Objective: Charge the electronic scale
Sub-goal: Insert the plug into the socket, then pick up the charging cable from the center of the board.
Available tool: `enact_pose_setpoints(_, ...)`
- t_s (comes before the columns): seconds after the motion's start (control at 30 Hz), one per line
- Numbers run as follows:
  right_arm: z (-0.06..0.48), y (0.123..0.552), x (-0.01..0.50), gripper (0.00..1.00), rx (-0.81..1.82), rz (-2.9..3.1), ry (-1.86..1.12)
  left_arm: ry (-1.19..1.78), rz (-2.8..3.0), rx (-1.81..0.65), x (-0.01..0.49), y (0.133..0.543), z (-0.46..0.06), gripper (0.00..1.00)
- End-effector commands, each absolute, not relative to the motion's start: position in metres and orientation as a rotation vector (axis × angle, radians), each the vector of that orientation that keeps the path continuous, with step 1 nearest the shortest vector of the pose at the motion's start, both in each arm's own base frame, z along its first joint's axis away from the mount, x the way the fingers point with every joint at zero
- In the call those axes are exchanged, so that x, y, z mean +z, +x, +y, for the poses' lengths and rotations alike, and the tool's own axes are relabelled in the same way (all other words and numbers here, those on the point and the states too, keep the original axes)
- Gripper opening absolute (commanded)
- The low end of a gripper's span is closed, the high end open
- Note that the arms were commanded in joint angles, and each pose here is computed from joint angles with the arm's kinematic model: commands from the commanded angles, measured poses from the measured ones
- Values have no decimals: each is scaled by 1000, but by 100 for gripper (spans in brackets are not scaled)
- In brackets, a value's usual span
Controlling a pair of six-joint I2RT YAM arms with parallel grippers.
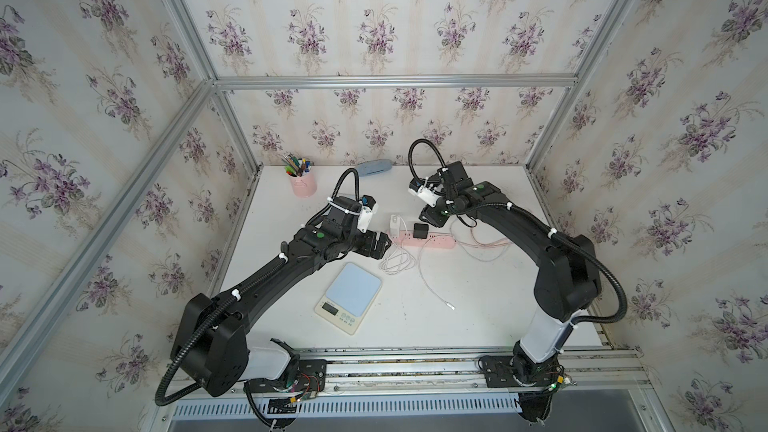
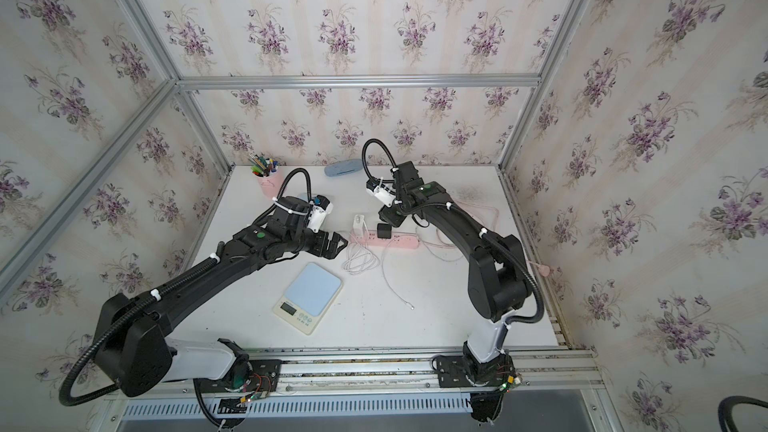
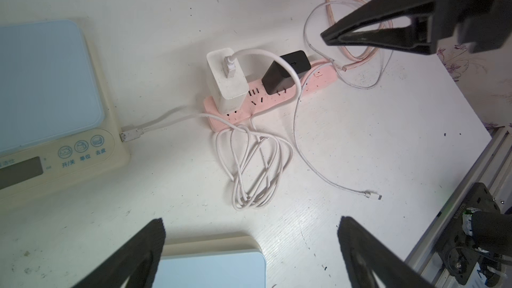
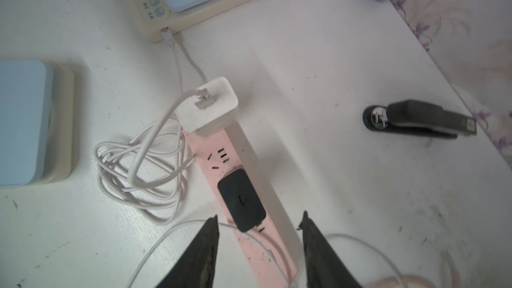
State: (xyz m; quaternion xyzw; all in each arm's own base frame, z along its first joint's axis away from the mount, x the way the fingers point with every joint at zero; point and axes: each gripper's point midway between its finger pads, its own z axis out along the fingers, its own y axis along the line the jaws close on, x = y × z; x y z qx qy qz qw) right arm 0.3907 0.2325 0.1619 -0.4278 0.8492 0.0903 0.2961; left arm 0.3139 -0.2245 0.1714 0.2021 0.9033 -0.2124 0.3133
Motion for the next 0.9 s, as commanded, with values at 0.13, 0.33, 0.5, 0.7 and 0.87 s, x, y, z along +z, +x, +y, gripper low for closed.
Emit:
enact_pose_setpoints(0.13, 202, 300, 111, 48, 312, 2574, -545, 557, 2396, -567, 166, 305, -236, 99)
enact_pose_setpoints(0.33, 212, 289, 94, 50, 690, 2481, 0, 568, 2420, -585, 159, 294, -243, 99)
enact_pose_setpoints(0.5, 239, 302, 86, 50, 839, 2462, 14, 552, 2435, -601, 156, 282, -240, 99)
enact_pose_setpoints(0.7, 251, 314, 47, 48, 817, 2594, 73, 515, 2446, -568, 152, 277, -231, 99)
enact_pose_setpoints(0.87, 254, 318, 31, 46, 796, 2639, 97, 521, 2450, -561, 149, 274, -228, 99)
